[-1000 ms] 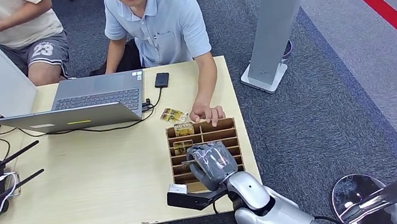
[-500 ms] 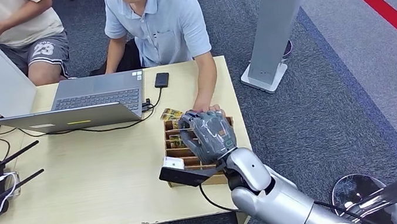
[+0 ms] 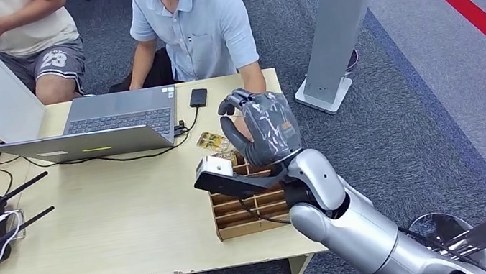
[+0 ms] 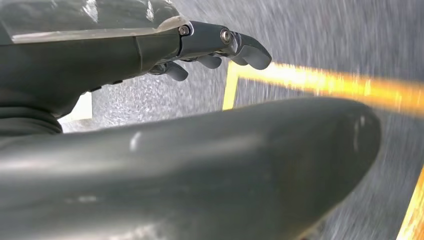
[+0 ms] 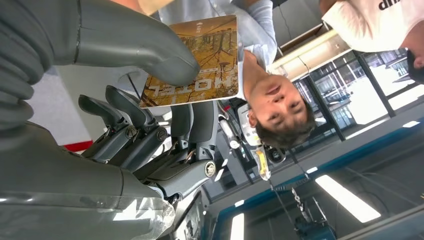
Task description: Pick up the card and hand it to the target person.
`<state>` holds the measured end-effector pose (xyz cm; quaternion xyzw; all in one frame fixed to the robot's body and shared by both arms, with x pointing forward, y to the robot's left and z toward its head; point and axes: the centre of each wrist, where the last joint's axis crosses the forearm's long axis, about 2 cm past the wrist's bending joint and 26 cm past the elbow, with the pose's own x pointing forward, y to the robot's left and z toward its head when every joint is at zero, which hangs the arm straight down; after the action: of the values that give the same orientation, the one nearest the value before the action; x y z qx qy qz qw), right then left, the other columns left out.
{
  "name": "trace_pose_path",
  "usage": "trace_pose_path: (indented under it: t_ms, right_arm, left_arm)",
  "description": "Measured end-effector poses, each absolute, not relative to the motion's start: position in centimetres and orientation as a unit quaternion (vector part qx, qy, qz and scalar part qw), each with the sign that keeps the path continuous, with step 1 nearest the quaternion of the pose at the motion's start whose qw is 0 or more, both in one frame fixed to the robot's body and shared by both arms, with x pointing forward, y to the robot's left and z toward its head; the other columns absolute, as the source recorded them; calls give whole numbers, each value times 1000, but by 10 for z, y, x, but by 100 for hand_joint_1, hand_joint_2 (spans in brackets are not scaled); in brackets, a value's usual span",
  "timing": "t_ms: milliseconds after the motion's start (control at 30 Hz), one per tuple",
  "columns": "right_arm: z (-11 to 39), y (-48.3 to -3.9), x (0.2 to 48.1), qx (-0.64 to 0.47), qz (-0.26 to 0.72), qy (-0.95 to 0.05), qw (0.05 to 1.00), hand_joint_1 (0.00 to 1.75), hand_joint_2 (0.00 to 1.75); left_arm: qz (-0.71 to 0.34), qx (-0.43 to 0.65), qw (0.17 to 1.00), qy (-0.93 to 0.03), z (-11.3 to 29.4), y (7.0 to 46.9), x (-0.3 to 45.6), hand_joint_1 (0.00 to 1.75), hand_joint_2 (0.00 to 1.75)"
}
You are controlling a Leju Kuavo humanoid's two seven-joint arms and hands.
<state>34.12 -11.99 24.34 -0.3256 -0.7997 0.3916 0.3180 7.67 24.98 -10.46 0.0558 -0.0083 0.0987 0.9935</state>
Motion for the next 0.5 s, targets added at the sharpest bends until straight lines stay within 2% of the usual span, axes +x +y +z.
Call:
trace_pose_path:
  t_ms: [100,200,333,500]
  right_arm:
    - [257,-120,363,-330,401,-798,305,175,175]
    - [263,-114,382,-335,413,-795,291,175,175]
    - [262,-101,396,-342,433,-780,296,175,175]
    - [255,-88,403,-351,453,-762,299,175,175]
  left_arm:
    - [29,-46,998,-11,-106,271,80,0,0]
    - [-19,-93,995,-10,-105,297,83,0,0]
    - [-41,-98,994,-10,-104,324,85,0,0]
    - [-51,-87,995,-7,-102,337,85,0,0]
